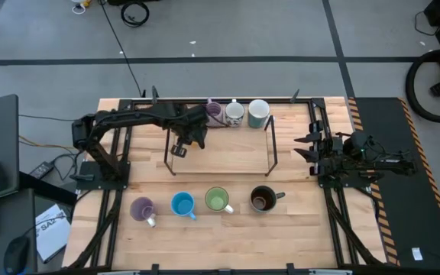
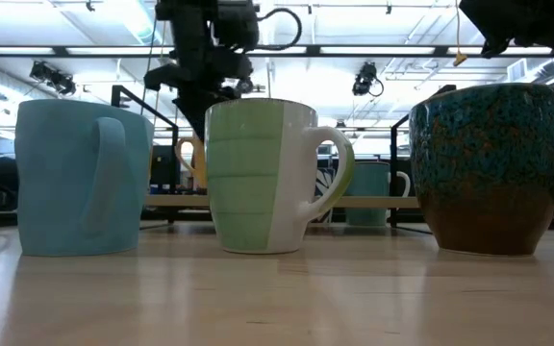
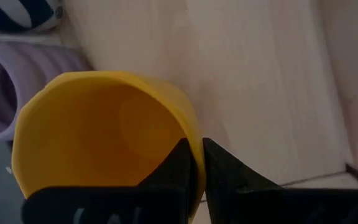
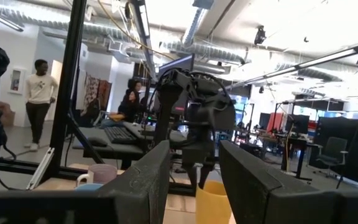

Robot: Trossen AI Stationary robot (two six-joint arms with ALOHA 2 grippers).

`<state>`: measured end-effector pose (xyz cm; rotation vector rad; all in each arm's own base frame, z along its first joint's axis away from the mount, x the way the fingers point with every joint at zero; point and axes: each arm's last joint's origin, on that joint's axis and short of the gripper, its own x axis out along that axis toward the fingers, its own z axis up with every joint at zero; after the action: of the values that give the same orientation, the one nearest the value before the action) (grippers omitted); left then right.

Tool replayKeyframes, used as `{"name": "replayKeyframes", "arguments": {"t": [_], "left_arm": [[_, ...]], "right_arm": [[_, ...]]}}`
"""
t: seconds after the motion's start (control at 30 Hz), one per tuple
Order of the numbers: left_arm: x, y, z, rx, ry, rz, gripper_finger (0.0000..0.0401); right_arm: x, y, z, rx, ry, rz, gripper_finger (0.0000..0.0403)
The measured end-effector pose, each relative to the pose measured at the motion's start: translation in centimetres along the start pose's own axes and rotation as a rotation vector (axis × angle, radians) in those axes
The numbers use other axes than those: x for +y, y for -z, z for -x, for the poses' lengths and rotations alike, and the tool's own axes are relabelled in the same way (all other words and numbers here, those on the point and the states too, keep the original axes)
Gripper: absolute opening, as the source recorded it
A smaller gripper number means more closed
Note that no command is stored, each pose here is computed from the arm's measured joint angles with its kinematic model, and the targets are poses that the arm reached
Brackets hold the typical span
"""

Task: Place coffee mugs
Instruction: Put the yellow mug on the shelf

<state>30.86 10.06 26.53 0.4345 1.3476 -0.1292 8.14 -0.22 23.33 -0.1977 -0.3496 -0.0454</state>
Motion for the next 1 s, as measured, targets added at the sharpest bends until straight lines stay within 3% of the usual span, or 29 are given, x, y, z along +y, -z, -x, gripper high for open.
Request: {"name": "replayKeyframes", "arguments": {"t": [0.57, 0.83, 1.0], "left_arm": [[-0.6, 0.5, -1.5, -0.006, 0.029, -0.305, 0.003], [-0.6, 0.5, -1.5, -0.002, 0.034, -0.276, 0.0035], [-0.8, 0.5, -1.6, 0.0, 0.051, -0.269, 0.0065]], "right_arm": [[0.0, 0.0, 0.0, 0.001, 0.003, 0.005, 0.0144], [0.0, 0.0, 0.0, 0.001, 0.003, 0.015, 0.0144], [0.0, 0.0, 0.0, 0.001, 0.003, 0.015, 0.0144]]}}
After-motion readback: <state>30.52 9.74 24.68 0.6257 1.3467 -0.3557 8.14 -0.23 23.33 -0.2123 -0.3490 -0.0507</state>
